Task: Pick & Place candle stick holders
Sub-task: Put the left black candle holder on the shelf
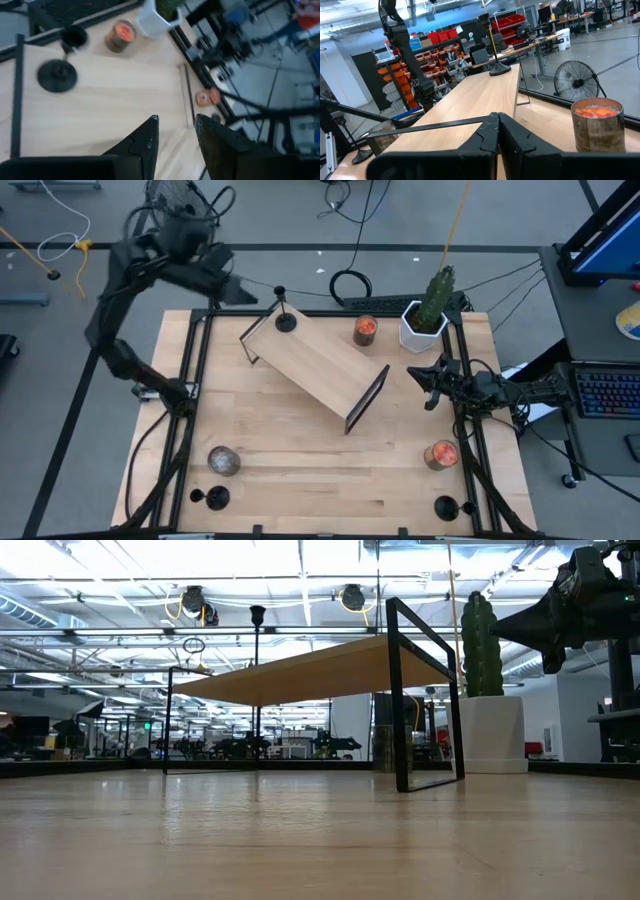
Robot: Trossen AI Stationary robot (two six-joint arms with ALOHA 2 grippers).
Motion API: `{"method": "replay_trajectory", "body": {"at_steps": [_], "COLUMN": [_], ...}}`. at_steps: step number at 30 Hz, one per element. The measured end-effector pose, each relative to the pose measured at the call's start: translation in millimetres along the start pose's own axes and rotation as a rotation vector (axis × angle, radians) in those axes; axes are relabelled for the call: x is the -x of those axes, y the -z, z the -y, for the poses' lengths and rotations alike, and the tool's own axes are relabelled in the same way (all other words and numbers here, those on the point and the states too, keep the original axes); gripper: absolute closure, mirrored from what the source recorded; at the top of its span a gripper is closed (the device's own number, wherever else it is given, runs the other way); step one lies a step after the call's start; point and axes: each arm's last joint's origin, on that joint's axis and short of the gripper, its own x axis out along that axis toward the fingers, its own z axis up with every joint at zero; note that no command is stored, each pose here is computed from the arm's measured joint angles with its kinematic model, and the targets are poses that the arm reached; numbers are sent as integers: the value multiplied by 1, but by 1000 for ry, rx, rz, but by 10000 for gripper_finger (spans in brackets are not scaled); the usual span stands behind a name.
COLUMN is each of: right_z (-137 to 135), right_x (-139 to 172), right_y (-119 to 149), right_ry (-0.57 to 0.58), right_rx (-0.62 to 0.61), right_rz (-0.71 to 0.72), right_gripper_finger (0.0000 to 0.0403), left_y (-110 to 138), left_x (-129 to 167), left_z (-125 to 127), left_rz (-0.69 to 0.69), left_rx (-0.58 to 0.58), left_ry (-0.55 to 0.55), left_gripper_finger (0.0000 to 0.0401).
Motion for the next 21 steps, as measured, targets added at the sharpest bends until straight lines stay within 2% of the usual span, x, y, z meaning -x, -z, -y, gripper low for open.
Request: {"method": "replay_trajectory", "body": {"at_steps": [7,12,15,21], "right_z": [0,0,0,0], "right_x": [0,0,0,0], "right_y": [0,0,0,0], "right_ry": [0,0,0,0], "right_rx": [0,0,0,0], "right_rz": [0,0,0,0], "right_gripper_finger": [399,399,399,399], "left_y": [38,54,62,73], "left_x": [12,10,6,-17], "left_z": [23,39,47,64], "left_rz": [-58,-117,-126,-135], "left_rx": [-126,-194,-179,-70], "left_ry": [-61,-5,-22,-111], "left_gripper_finger": [265,265,265,265]}}
